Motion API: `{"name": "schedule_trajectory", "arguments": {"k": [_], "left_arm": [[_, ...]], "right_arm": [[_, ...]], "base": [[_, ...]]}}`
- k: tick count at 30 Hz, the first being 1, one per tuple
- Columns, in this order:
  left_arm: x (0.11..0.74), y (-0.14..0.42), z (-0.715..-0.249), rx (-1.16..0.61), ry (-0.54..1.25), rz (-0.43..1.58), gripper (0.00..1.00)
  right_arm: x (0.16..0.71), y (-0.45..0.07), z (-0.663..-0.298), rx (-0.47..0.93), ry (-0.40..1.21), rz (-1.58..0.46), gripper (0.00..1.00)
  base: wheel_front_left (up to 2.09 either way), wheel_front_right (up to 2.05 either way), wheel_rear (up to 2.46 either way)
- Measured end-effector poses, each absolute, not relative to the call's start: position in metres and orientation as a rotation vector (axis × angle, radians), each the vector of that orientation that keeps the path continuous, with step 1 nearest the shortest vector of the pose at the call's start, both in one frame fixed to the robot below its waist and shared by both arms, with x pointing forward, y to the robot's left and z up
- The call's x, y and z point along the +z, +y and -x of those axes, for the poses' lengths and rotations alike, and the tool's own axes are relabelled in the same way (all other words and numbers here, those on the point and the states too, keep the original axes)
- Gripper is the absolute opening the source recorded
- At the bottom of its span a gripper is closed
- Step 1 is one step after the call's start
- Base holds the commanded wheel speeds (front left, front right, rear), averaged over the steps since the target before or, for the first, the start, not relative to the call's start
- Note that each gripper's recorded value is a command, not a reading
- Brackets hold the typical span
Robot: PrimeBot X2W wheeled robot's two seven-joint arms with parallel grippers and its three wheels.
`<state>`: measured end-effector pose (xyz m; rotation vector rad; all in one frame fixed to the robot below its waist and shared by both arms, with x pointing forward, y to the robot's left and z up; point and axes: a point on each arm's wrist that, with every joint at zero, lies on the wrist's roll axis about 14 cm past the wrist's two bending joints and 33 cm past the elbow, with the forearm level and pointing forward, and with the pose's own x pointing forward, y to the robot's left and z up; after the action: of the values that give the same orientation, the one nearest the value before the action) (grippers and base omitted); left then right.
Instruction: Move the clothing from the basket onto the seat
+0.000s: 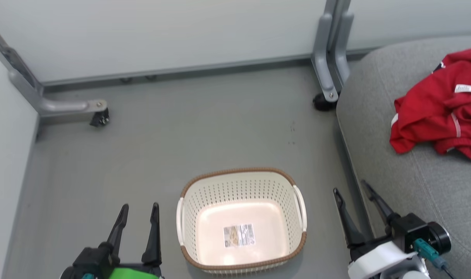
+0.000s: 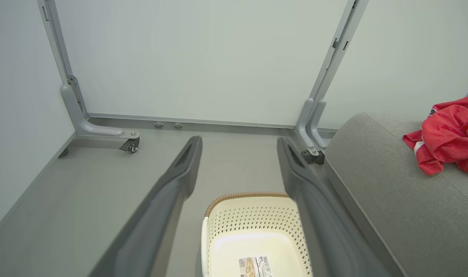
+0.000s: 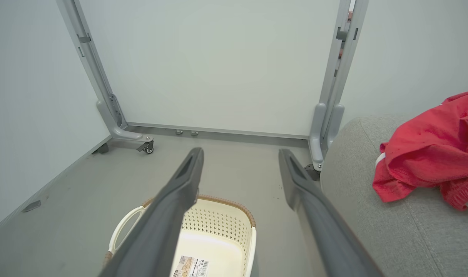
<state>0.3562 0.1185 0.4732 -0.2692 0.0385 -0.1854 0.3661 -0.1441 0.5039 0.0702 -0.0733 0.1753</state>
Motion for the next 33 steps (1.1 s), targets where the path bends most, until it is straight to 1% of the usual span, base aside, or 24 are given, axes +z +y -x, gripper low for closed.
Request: {"name": "schedule_trajectory", "arguments": {"k": [4,11,21,28,29,33], "left_arm": [[0.481,0.134,-0.336,-0.146,0.007,0.233,1.0],[0.489,0.144,-0.31,-0.12,-0.026,0.223,1.0],[0.493,0.143,-0.3,-0.12,-0.044,0.225,1.0],[0.491,0.142,-0.3,-0.123,-0.039,0.22,1.0],[0.49,0.142,-0.3,-0.122,-0.036,0.219,0.0],[0.478,0.142,-0.297,-0.118,0.002,0.218,0.0]], "right_arm": [[0.515,-0.137,-0.351,0.195,-0.108,-0.075,1.0],[0.527,-0.141,-0.33,0.182,-0.151,-0.068,1.0],[0.538,-0.149,-0.32,0.159,-0.192,-0.064,1.0],[0.536,-0.152,-0.318,0.147,-0.189,-0.06,1.0],[0.535,-0.152,-0.318,0.148,-0.185,-0.06,0.0],[0.519,-0.15,-0.314,0.146,-0.134,-0.069,0.0]], "base": [[0.0,0.0,0.0],[0.0,0.0,0.0],[0.0,0.0,0.0],[0.0,0.0,0.0],[0.0,0.0,0.0],[0.0,0.0,0.0]]}}
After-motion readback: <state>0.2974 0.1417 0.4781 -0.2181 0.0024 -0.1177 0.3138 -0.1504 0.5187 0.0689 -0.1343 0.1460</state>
